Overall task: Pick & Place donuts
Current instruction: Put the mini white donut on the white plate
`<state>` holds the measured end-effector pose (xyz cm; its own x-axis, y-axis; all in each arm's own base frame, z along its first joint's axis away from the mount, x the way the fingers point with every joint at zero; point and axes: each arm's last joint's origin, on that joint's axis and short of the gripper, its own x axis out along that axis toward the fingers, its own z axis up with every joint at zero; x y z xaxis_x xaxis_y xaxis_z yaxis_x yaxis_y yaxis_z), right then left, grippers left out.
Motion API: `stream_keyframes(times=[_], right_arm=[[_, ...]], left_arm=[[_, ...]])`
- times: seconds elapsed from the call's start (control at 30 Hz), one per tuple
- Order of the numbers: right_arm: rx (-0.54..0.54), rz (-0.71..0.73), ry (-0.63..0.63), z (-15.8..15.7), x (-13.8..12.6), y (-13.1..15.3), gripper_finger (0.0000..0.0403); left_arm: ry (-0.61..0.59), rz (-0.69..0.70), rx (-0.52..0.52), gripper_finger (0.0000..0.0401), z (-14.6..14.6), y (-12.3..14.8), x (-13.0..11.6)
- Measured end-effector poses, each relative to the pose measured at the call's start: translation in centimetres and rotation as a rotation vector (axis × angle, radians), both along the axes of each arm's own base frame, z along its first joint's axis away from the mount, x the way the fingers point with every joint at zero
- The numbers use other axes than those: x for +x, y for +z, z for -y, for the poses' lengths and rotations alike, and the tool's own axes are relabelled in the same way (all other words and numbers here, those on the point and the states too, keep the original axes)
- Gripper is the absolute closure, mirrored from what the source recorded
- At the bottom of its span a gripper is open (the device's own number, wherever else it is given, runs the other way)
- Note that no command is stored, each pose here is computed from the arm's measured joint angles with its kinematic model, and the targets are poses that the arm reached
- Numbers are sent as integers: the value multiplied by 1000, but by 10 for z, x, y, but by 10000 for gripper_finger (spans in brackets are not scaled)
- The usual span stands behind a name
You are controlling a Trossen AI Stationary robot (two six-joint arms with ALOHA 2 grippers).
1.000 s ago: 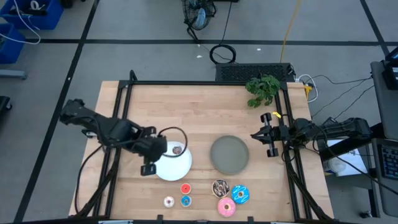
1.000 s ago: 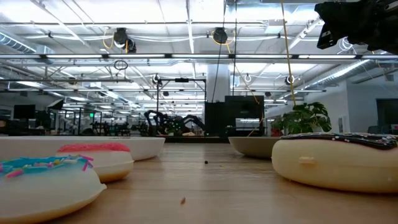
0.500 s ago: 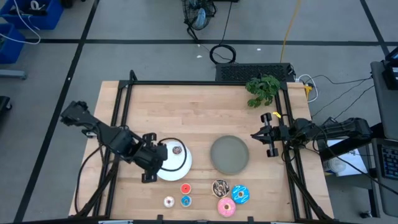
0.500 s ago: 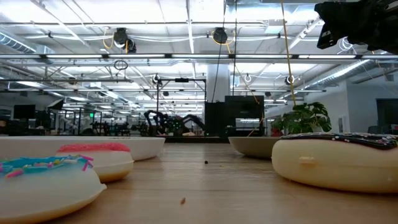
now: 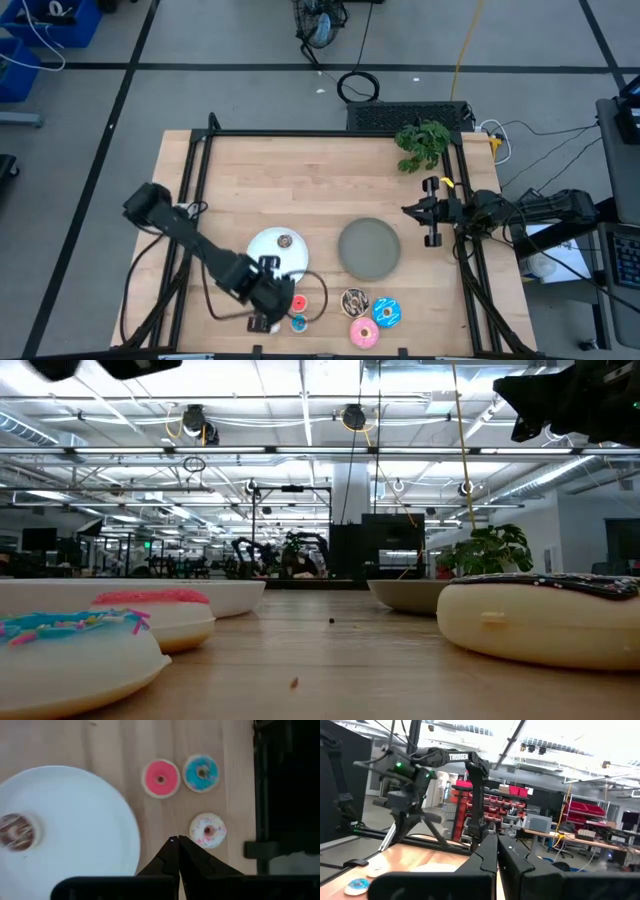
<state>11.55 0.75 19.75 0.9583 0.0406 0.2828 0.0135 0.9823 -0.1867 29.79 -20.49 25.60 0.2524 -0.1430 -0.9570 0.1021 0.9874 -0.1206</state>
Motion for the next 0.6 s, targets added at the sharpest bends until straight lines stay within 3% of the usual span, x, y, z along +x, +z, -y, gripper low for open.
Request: stream_keyframes(times=[0.13, 0.27, 0.43, 0.6], right_arm=[[-10, 2, -2, 0, 0, 0, 403], [-10, 8, -1, 0, 0, 1, 403], [-10, 7, -1, 0, 0, 1, 403], [-10, 6, 0, 0, 0, 0, 403]], left_arm=[[-15, -30, 22, 367, 11, -20, 5], [-92, -31, 55, 314, 23, -33, 5], [-125, -34, -23, 255, 38, -50, 11], [-131, -44, -22, 230, 44, -58, 12]])
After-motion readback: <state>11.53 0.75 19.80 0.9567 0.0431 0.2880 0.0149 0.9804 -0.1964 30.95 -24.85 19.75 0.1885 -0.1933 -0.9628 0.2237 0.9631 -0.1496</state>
